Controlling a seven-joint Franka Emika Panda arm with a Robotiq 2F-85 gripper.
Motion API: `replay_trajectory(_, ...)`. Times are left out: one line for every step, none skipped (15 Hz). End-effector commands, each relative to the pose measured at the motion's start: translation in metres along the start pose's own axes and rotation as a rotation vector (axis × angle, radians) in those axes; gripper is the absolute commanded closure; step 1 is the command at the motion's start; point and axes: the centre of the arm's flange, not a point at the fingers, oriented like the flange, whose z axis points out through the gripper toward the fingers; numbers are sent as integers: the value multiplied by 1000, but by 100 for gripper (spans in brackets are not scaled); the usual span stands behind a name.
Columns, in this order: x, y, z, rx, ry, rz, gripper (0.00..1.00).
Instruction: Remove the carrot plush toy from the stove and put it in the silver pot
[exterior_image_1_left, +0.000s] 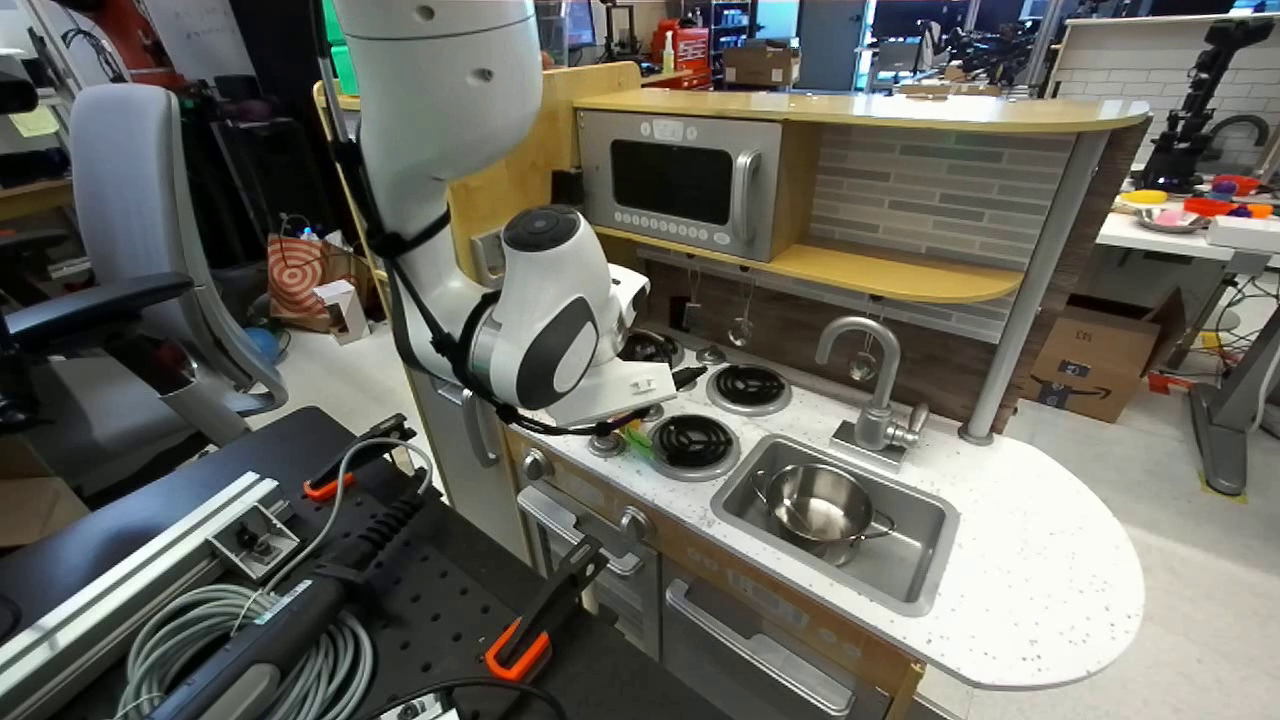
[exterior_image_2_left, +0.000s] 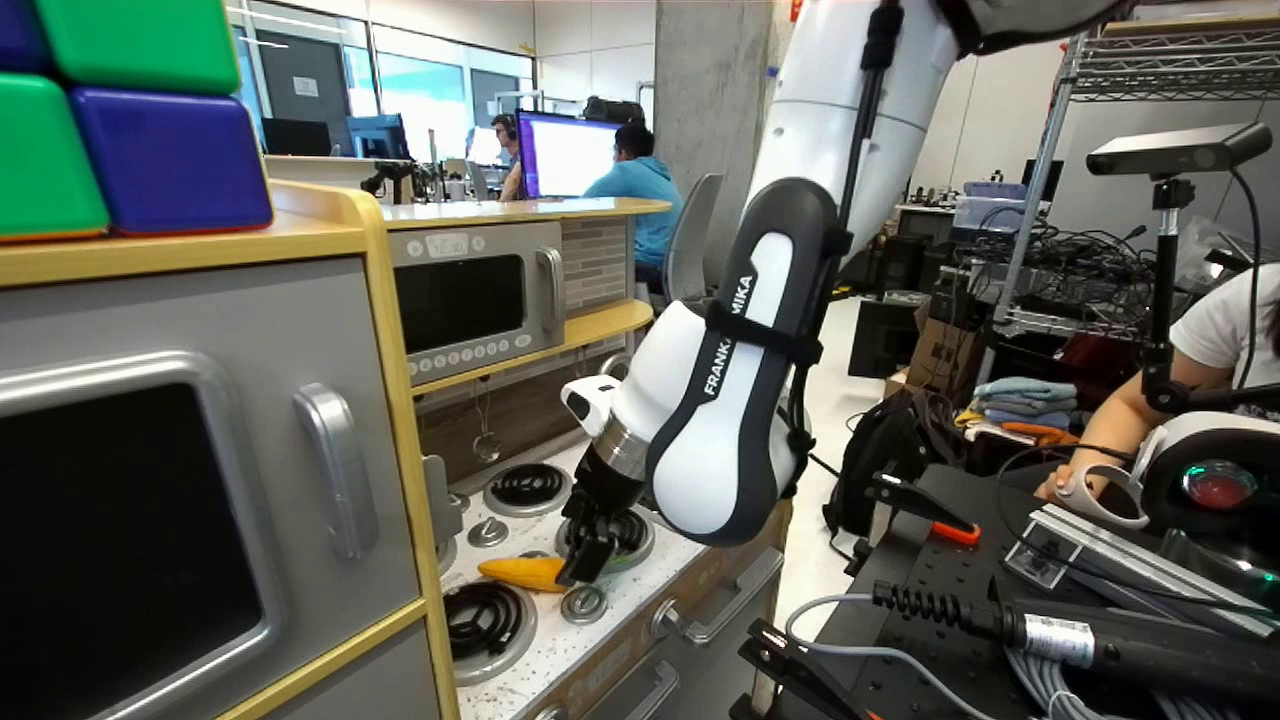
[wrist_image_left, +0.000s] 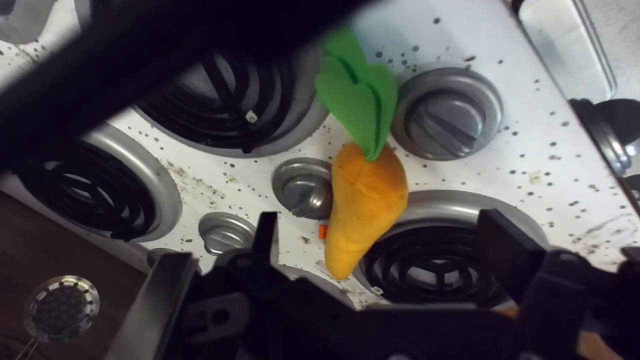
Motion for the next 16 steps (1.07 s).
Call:
replay_trajectory(8,9,35,-60,50,7,0)
replay_trajectory(12,12,39,-70,56,11,0)
replay_trajectory(15,13,43,-71,59,23,0)
replay_trajectory(17,14,46,-72,57,35,0)
replay_trajectory(19,13,49,-69,51,48,0)
replay_trajectory(20,11,52,-59,39,68,0)
replay_trajectory(18,7,55,-41,15,93,0)
replay_trajectory(14,1,57,-27,-5,114,0)
replay_trajectory(10,-4,60,-11,-23,131,0)
replay_trajectory(6,-8,62,-1,-40,144,0)
replay_trajectory(4,-11,65,7,-50,160,0)
replay_trajectory(3,-12,66,13,-51,174,25)
replay_trajectory(2,-12,66,18,-56,184,26)
replay_trajectory(2,-13,66,23,-61,194,34)
replay_trajectory(2,-13,67,27,-68,202,42)
replay_trajectory(2,-12,66,27,-67,209,51)
